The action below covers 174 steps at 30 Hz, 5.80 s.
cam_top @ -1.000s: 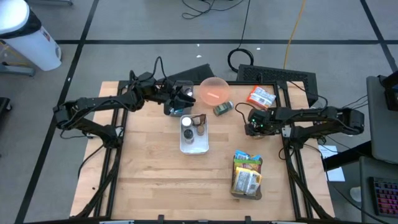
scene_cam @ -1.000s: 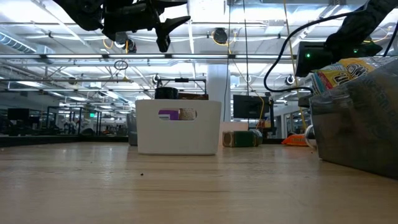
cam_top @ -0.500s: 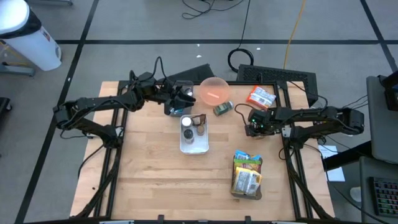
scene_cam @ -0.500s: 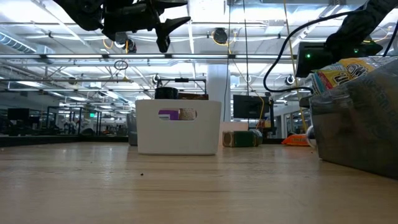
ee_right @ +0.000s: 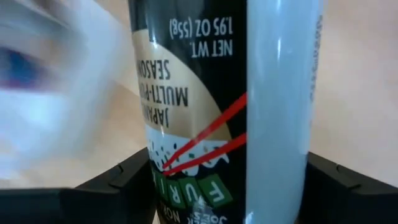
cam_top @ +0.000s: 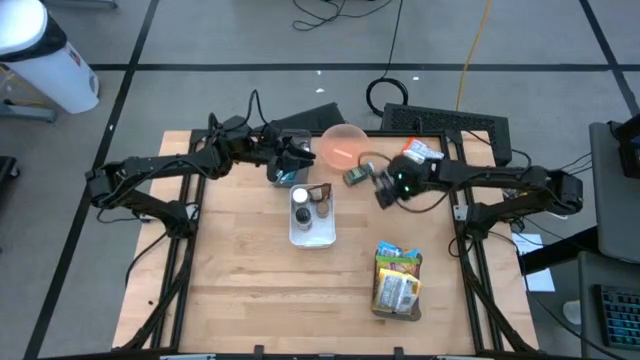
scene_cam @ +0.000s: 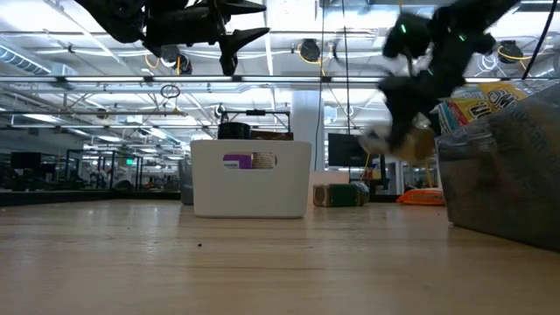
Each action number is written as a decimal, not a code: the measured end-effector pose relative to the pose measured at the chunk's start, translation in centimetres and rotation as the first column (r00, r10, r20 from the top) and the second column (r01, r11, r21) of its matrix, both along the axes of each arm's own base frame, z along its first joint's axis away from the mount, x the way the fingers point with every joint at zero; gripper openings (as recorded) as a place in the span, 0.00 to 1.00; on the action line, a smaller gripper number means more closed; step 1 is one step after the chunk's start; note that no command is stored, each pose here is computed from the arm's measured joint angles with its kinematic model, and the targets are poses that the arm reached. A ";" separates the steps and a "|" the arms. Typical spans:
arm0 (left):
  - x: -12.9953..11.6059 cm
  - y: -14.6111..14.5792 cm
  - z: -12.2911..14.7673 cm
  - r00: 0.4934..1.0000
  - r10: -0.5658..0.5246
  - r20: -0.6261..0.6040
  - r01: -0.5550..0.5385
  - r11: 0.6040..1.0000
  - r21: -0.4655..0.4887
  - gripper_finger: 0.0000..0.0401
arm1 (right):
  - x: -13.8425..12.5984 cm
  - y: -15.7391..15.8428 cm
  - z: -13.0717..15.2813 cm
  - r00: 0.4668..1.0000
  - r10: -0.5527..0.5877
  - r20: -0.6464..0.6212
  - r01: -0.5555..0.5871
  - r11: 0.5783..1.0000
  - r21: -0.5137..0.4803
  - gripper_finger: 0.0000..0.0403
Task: Pick & Place Food Item
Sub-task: Put the golden seasoning bottle into the white bin
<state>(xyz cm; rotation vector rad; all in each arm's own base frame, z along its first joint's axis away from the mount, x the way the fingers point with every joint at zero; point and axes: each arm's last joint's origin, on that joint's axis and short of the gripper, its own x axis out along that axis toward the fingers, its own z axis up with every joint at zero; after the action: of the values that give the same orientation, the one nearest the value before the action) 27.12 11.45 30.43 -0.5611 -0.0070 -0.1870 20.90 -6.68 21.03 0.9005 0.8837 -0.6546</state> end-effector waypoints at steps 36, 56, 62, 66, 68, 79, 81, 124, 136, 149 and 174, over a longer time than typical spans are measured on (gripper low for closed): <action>1.0 -1.8 1.2 0.975 0.218 0.051 -0.159 0.834 -0.529 0.77 | 5.6 5.0 17.0 0.772 0.636 -0.008 -0.441 0.525 -0.728 0.67; 12.8 -4.5 1.7 0.997 -0.075 -0.013 0.059 0.871 -0.487 0.94 | 3.8 4.6 16.9 0.625 0.737 -0.256 -0.750 0.477 -0.459 0.67; 14.6 -4.8 1.9 0.975 -0.086 -0.203 -0.003 0.915 -0.403 0.91 | 3.1 3.8 16.8 0.612 0.733 -0.297 -0.775 0.481 -0.410 0.67; 15.2 -5.0 1.4 0.961 -0.094 -0.261 -0.012 0.926 -0.378 0.91 | 2.7 2.9 16.9 0.635 0.705 -0.316 -0.761 0.501 -0.412 0.67; 15.2 -5.2 1.3 0.957 -0.103 -0.273 -0.007 0.927 -0.376 0.91 | 2.7 2.4 17.0 0.658 0.678 -0.327 -0.743 0.517 -0.425 0.67; 15.1 -4.5 1.3 0.957 -0.022 -0.290 -0.087 0.929 -0.360 0.89 | 2.8 2.0 16.8 0.635 0.693 -0.342 -0.763 0.491 -0.421 0.67; 15.0 -4.2 1.3 0.957 -0.010 -0.291 -0.100 0.927 -0.361 0.89 | 2.8 2.0 16.9 0.633 0.694 -0.342 -0.763 0.486 -0.427 0.67; 15.0 -3.3 1.6 0.964 0.096 -0.247 -0.165 0.947 -0.274 0.71 | 3.5 2.1 17.3 0.642 0.714 -0.281 -0.735 0.469 -0.489 0.78; 13.8 -0.7 2.2 0.972 0.001 -0.234 -0.071 0.954 -0.290 0.71 | 0.3 2.5 20.0 0.693 0.686 -0.222 -0.648 0.457 -0.609 0.82; 12.4 2.4 4.6 0.990 -0.136 -0.026 0.123 0.949 -0.289 0.71 | -4.5 3.7 23.5 0.747 0.654 -0.121 -0.474 0.395 -0.787 0.80; 12.3 1.6 5.8 0.966 -0.253 0.060 0.258 0.907 -0.334 0.70 | -0.2 3.7 21.7 0.800 0.574 -0.173 -0.267 0.083 -0.960 0.81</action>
<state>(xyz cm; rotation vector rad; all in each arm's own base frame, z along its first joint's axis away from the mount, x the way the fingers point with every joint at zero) 39.38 13.08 36.22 -0.9066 0.0199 -0.4527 20.71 -2.97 42.68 -0.4980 0.2749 -0.3967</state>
